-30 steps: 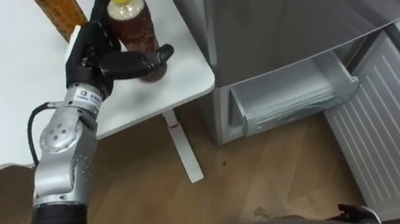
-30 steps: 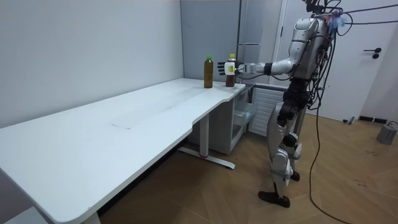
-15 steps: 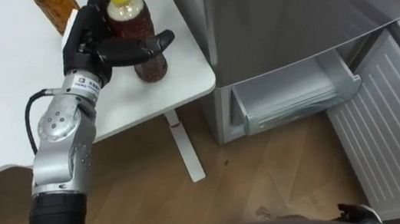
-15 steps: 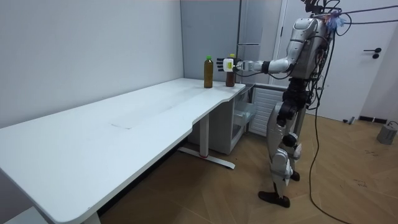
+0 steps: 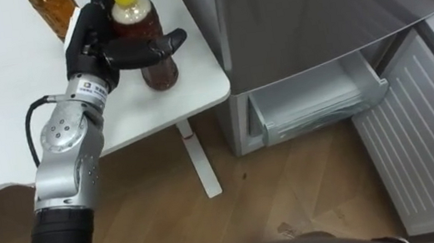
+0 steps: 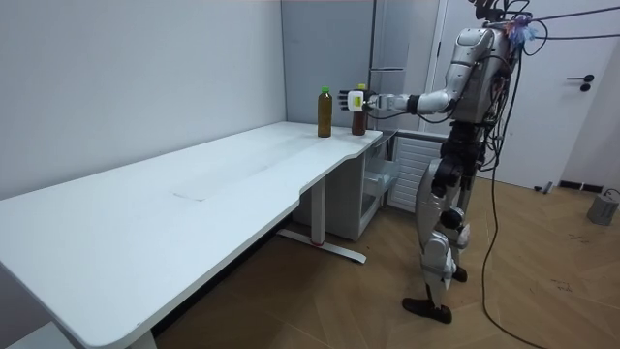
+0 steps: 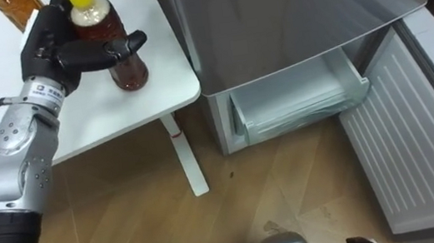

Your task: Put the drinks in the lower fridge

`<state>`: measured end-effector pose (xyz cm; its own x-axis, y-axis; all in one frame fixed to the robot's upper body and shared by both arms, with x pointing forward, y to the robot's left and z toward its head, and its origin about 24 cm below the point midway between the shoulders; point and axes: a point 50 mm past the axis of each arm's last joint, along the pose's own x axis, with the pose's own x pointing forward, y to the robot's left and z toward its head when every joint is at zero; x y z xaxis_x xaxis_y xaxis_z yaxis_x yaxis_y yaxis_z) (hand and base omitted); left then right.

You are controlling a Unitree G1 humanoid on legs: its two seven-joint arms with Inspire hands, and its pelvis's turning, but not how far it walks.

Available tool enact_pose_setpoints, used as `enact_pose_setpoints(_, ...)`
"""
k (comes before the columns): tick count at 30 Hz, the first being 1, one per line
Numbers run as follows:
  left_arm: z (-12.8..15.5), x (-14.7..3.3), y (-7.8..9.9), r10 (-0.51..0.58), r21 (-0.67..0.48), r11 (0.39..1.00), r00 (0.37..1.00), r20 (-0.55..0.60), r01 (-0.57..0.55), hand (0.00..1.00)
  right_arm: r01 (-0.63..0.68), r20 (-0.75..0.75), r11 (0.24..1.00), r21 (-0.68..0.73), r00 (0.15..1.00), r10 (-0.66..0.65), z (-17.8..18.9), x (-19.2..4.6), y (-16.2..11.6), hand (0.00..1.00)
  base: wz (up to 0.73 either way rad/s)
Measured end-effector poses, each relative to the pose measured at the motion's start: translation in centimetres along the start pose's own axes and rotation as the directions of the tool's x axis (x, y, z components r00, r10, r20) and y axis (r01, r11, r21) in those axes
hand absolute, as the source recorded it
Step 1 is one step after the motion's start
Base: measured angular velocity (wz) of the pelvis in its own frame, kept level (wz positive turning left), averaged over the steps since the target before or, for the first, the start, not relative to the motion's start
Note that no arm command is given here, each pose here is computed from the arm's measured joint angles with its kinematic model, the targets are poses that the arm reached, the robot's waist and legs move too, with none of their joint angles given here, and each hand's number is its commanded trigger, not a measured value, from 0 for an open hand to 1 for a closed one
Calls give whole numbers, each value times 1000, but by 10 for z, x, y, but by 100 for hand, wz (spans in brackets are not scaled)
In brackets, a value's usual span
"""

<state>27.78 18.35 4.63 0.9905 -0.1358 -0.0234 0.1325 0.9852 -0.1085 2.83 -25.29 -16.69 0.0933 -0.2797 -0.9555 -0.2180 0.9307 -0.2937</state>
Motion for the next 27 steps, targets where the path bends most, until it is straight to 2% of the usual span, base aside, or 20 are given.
enact_pose_setpoints(27, -8, 0, -4, -12, -10, 1000, 999, -46, 12, 100, -50, -11, 995, -88, 999, 50, 4, 0, 4, 0, 0)
